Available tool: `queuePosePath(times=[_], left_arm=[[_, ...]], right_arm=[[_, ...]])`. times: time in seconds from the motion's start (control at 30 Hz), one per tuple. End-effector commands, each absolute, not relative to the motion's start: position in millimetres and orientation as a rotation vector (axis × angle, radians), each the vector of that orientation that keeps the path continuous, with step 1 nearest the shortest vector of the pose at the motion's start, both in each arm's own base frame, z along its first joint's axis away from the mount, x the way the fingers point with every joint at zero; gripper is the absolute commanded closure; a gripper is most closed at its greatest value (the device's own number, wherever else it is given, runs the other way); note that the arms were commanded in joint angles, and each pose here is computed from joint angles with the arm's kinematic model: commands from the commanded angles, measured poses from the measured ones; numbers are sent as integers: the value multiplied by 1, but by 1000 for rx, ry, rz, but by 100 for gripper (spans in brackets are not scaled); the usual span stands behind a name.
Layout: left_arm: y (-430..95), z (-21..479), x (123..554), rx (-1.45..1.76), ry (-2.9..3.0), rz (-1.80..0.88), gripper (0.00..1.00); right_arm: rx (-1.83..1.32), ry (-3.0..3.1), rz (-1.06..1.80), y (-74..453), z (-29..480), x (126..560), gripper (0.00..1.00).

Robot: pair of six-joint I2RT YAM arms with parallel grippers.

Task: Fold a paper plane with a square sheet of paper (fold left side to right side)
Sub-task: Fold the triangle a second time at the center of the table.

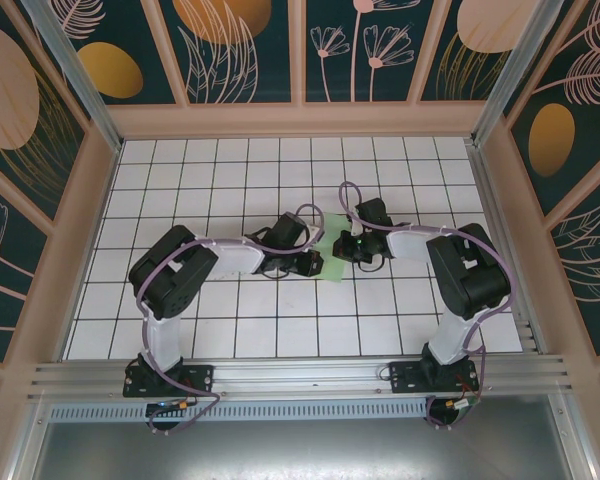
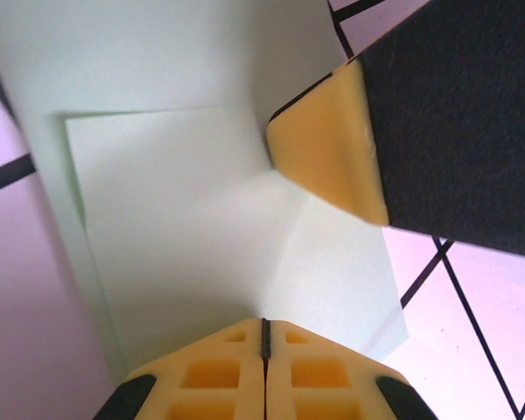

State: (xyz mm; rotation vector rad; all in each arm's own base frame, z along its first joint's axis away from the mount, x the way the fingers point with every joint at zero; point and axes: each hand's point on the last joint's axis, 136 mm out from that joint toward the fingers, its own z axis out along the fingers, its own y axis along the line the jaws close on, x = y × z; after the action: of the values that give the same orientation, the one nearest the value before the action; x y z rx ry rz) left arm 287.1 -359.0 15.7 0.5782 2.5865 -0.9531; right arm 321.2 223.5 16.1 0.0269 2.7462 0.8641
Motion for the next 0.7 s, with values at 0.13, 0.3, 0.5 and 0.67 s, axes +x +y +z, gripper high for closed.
queuePosePath(times=[0.13, 0.3, 0.5, 0.67], left_arm=[[-317, -12, 262, 506, 2747, -813, 92], [-301, -15, 261, 440, 2777, -783, 92], [-294, -8, 261, 432, 2763, -788, 91], [-290, 18, 267, 432, 2702, -813, 86]], right_arm=[[68, 2883, 693, 199, -16, 302, 99], [64, 2878, 700, 200, -14, 302, 99], [41, 2819, 742, 206, 1, 310, 98], [34, 2633, 802, 211, 53, 334, 94]])
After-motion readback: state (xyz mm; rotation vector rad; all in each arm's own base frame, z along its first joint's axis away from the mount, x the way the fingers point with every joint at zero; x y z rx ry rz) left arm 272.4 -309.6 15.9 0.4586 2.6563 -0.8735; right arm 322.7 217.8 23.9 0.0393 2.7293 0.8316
